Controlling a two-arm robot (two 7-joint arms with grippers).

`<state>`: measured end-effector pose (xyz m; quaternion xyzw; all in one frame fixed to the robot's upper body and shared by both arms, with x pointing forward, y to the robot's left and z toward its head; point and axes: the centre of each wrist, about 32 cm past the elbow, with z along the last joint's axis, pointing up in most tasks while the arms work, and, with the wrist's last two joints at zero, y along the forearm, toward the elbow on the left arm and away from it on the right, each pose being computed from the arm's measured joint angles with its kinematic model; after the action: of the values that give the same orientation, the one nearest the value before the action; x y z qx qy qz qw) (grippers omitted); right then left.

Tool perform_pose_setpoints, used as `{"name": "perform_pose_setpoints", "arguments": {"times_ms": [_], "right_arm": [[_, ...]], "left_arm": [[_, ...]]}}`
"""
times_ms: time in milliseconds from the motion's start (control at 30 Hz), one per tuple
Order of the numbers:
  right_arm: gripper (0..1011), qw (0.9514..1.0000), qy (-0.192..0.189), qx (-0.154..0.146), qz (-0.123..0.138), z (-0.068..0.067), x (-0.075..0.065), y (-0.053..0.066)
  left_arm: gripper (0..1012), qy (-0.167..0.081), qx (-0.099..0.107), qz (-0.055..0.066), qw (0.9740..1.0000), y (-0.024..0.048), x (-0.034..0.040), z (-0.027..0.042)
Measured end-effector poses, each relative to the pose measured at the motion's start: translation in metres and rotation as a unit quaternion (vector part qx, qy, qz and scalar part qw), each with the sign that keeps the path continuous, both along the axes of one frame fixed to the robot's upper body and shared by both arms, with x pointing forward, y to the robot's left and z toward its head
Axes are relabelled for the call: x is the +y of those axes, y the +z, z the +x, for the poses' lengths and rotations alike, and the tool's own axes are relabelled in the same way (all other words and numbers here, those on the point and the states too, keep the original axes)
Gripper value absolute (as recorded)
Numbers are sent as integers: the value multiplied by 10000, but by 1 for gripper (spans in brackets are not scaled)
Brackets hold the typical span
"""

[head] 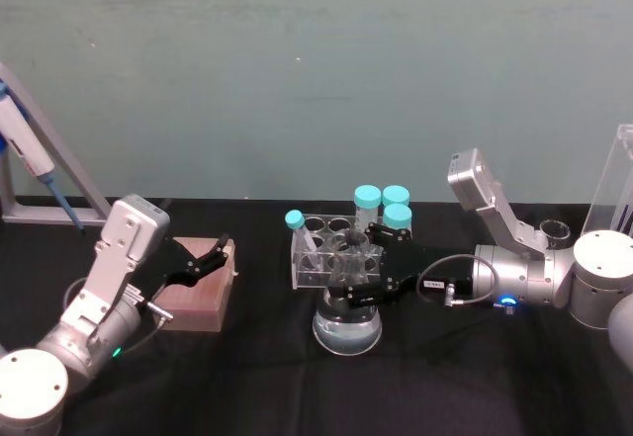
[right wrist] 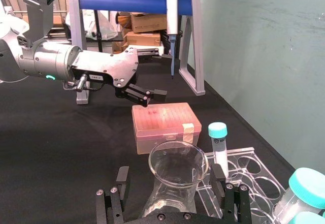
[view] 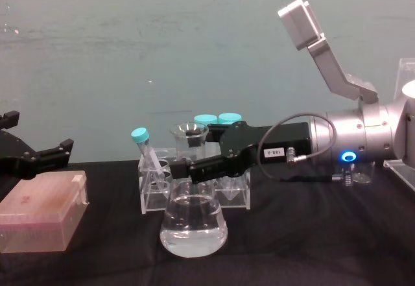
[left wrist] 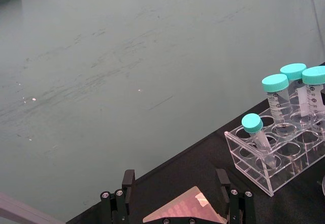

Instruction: Place the experimental apparatus aside using one hand.

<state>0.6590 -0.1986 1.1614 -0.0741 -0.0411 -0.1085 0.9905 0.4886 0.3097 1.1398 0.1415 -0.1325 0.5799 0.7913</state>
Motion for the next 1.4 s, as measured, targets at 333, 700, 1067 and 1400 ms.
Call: {"name": "perform_pose_setpoints", "arguments": {"times_ms": [333,700,1067,1400], "right_arm": [[957,10000,5,5,12,-2,-1,-3],[679,10000,9,11,17,-2,-1,-4],[451,10000,14,14,22,-2,0,-4],[451,10000,6,15,29,-2,-3,-4]], "left_arm": [[1000,0,0,0,10000,0,0,0],[1000,0,0,0,10000,0,0,0],[1000,0,0,0,10000,0,0,0],[1000,0,0,0,10000,0,0,0]]}}
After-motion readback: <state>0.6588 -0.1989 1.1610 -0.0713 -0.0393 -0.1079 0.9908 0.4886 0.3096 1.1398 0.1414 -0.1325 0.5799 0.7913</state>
